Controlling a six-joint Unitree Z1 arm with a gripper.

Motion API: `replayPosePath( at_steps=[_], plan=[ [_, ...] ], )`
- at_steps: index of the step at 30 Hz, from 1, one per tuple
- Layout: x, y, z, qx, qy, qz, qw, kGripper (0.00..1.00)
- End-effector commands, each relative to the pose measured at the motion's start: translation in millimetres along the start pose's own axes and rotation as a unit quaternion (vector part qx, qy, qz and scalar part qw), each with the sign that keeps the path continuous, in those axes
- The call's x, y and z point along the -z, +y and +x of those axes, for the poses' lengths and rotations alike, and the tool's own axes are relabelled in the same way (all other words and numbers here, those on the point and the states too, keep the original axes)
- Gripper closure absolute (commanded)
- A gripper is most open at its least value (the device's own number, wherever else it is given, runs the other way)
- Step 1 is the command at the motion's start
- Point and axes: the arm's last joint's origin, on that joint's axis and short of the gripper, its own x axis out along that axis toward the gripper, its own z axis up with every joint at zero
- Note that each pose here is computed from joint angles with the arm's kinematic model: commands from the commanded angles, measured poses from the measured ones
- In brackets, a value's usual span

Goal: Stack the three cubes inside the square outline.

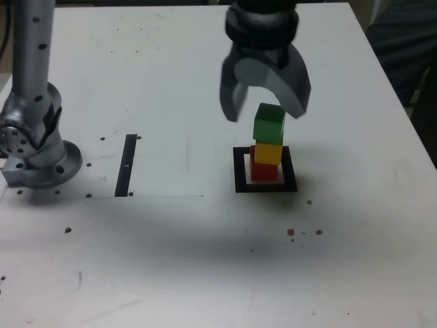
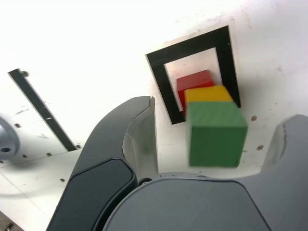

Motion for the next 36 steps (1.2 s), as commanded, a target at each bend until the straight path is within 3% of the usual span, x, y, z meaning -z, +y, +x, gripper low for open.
replayPosePath(
  at_steps=[1,6,11,19,29,36],
  plan=[
    [13,-1,-8,-0.005,-0.010,-0.005,0.9999,0.00],
    [44,-7,-13,-0.010,-0.013,-0.015,0.9997,0.00],
    [74,-14,-5,-0.005,-0.011,-0.026,0.9996,0.00],
    [112,-26,16,0.019,-0.001,-0.036,0.9992,0.00],
    [152,-42,61,0.059,0.016,-0.047,0.9970,0.00],
    [172,-48,83,0.061,0.029,-0.075,0.9949,0.00]
  ],
)
